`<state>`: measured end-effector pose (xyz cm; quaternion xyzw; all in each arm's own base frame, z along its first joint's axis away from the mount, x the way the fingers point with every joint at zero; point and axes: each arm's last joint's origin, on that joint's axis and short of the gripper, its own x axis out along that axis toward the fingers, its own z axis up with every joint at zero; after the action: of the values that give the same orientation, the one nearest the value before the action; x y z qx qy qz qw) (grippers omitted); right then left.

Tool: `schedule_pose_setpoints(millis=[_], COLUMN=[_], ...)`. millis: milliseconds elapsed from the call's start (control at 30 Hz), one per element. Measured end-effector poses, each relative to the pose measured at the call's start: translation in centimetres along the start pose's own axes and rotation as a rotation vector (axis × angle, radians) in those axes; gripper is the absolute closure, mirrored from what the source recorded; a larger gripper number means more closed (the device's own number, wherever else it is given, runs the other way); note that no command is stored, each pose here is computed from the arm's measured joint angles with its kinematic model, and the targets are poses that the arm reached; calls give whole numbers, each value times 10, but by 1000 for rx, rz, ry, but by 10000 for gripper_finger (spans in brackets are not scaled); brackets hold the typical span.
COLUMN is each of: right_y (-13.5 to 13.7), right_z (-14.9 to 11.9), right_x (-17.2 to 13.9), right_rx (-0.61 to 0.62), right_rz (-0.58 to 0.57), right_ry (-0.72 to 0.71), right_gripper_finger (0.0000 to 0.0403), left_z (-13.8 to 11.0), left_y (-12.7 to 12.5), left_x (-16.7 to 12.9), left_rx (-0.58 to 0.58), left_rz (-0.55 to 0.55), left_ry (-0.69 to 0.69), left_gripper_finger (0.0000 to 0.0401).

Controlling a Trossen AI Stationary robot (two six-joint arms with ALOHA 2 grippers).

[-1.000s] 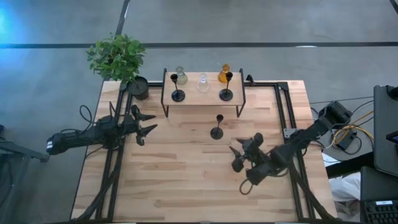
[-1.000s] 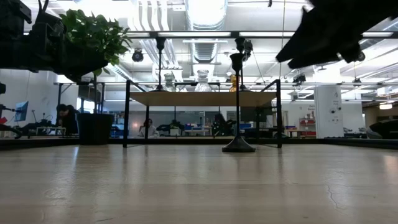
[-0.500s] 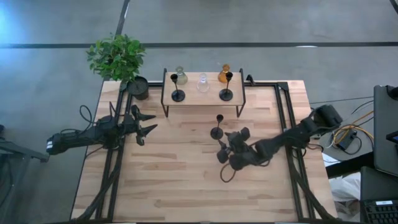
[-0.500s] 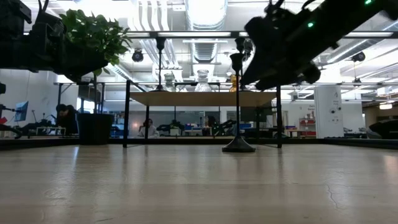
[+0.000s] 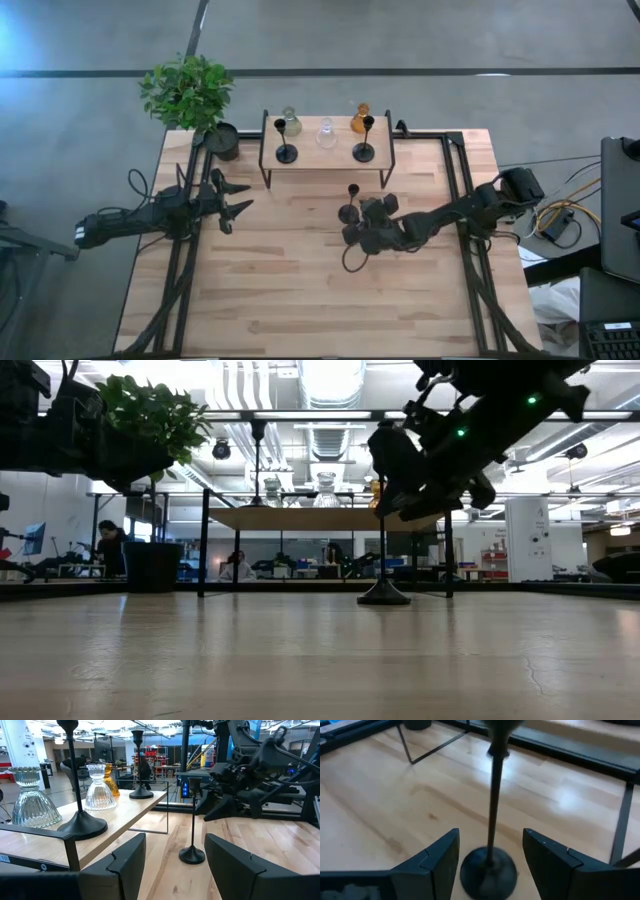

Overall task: Pick & Place candle stick holders
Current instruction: Put the black candle holder on the shelf aligned with the transparent candle holder

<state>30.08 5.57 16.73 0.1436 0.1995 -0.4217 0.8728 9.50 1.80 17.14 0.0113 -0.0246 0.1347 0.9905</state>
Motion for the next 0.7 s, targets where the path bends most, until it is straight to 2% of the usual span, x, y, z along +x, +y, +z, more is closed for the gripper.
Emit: schedule_pose_setpoints(millis=[433,567,700], right_y=[-2,-4,-4], right_z=[14,15,16], right_x=[15,18,19], right_rx=[8,13,15], right_rz=[37,31,29], right_ry=[3,6,7], right_gripper_finger=[264,310,374], left_z=[0,0,0], left_y=[0,0,0], left_x=[0,0,0], left_rx=[0,0,0], left_rz=[0,-1,-1], left_ry=[2,3,3], left_gripper_finger=[192,192,192])
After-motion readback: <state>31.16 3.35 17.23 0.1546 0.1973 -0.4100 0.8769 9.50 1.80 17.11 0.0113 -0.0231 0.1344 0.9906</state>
